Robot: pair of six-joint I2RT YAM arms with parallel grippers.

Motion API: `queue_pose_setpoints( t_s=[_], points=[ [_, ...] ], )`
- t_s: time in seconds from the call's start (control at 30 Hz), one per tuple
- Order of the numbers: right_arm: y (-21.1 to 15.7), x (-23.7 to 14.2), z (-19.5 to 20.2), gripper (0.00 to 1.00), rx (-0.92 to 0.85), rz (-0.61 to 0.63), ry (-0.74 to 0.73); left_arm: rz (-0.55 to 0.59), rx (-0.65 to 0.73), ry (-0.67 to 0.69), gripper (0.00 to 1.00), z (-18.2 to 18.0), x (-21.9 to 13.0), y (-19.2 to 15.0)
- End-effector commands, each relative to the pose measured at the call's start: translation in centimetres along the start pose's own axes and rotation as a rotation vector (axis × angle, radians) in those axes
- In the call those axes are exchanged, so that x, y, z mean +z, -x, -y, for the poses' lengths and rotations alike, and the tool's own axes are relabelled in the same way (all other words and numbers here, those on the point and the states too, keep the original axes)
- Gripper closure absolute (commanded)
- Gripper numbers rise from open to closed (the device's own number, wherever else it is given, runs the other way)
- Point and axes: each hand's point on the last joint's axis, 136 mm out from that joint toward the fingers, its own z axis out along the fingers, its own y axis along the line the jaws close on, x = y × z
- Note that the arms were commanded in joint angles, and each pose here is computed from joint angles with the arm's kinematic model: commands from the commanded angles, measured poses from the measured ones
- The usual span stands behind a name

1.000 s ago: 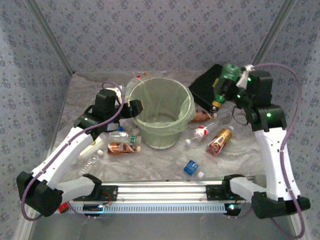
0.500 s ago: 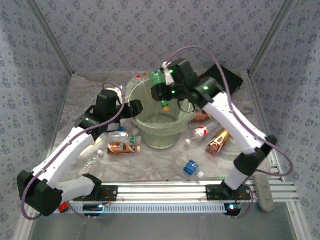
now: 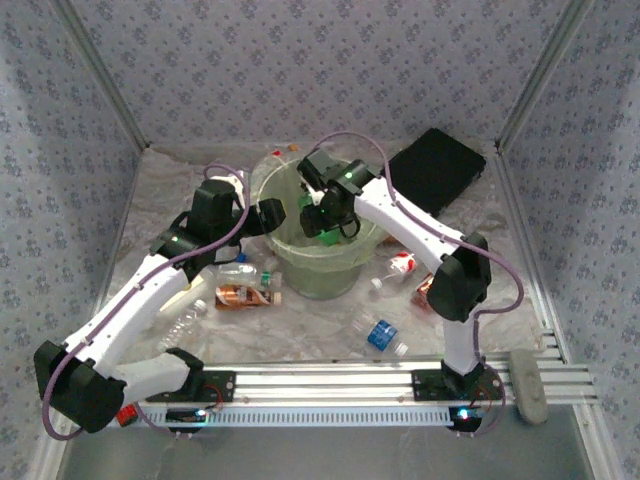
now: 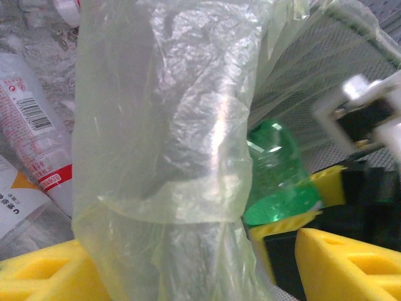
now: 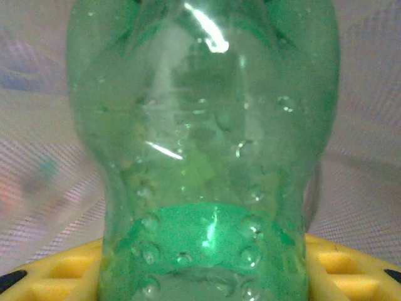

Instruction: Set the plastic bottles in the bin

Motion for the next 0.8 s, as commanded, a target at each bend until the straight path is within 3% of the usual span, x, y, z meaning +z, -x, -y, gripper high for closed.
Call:
queue_pose_setpoints(
  t_s=[0.0, 0.17, 0.33, 0.63, 0.77],
  points=[
    [-0.7, 2.0, -0.1, 0.56, 0.025, -0.022, 0.001, 0.0, -0.002, 0.034, 0.27, -0.8, -0.3, -0.5],
    [-1.7, 4.7, -0.5, 0.51, 0.056, -0.055, 0.024, -0.001, -0.002, 0.045, 0.27, -1.0, -0.3, -0.5],
    [-2.2, 5.0, -0.4, 0.36, 0.073, -0.055, 0.025, 0.009, -0.006, 0.059, 0.27, -1.3, -0.5, -0.5],
    [-1.0, -0.4, -0.8, 0.18, 0.02, 0.029, 0.02, 0.019, -0.011, 0.077, 0.28, -1.6, -0.3, -0.3],
    [-0.5, -4.4, -0.7, 0.17, 0.0, 0.092, 0.032, 0.026, -0.009, 0.086, 0.28, -1.7, -0.4, -0.2]
  ],
)
